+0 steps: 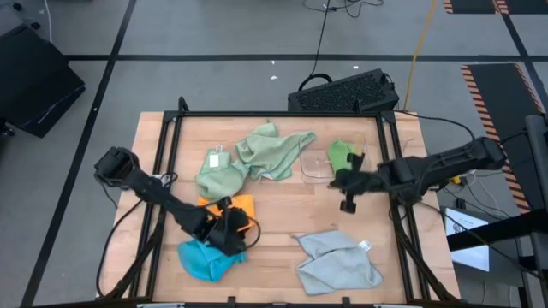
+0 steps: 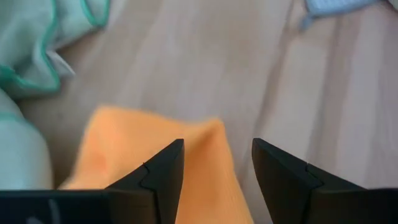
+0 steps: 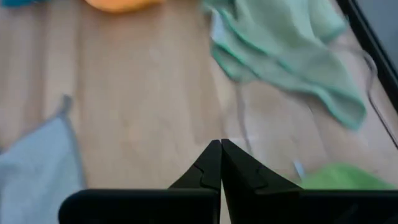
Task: Fold microfiber towels
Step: Fold the blue microfiber cloth
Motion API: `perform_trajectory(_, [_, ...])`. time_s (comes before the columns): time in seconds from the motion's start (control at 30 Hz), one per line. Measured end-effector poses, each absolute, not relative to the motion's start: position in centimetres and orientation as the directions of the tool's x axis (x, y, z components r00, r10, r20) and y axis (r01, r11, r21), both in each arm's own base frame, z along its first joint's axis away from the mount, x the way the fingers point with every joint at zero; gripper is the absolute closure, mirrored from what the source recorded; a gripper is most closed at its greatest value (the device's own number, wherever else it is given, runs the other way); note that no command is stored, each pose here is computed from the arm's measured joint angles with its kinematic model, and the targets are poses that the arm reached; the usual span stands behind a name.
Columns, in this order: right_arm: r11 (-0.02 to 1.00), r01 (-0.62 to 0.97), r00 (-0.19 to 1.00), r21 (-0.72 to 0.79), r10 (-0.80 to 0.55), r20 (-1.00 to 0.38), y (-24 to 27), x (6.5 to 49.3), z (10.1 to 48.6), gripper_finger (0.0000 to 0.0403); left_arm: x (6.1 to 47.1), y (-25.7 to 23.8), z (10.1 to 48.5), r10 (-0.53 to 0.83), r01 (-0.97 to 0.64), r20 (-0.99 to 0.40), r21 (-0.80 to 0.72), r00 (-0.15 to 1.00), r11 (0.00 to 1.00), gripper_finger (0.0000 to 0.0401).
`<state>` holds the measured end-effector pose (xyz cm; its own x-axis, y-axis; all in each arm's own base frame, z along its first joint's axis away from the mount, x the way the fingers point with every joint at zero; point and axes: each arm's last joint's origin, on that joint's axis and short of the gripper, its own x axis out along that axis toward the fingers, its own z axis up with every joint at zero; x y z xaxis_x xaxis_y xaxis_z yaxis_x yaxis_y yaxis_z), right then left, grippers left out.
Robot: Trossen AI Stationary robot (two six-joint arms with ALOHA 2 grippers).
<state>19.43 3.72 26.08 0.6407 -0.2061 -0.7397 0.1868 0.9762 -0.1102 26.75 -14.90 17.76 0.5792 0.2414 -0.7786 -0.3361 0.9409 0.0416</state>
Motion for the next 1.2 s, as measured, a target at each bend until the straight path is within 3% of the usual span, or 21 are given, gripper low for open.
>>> perform_trajectory(0.3, [0.990, 0.034, 0.757, -0.135, -0.114, -0.644, 8.9, 20.8, 24.0, 0.0403, 24.7, -16.3, 16.8, 0.216, -0.351, -0.822, 0.020, 0.527, 0.936, 0.0210])
perform_trajectory(0.6, [0.982, -0.095, 0.800, -0.163, -0.023, -0.600, 11.4, 21.4, 20.2, 0.0403, 23.7, -15.7, 16.5, 0.284, -0.443, -0.849, 0.066, 0.446, 0.894, 0.0210])
perform_trajectory(0.83, [0.971, -0.133, 0.819, -0.200, -0.006, -0.574, 11.7, 21.7, 18.3, 0.0403, 24.5, -17.2, 16.8, 0.092, -0.324, -0.859, -0.089, 0.504, 0.942, 0.0210])
perform_trajectory(1.2, [0.971, -0.139, 0.878, -0.194, 0.030, -0.478, 11.5, 21.3, 16.8, 0.0403, 23.1, -20.5, 17.2, -0.080, -0.236, -0.837, -0.243, 0.542, 0.941, 0.0210])
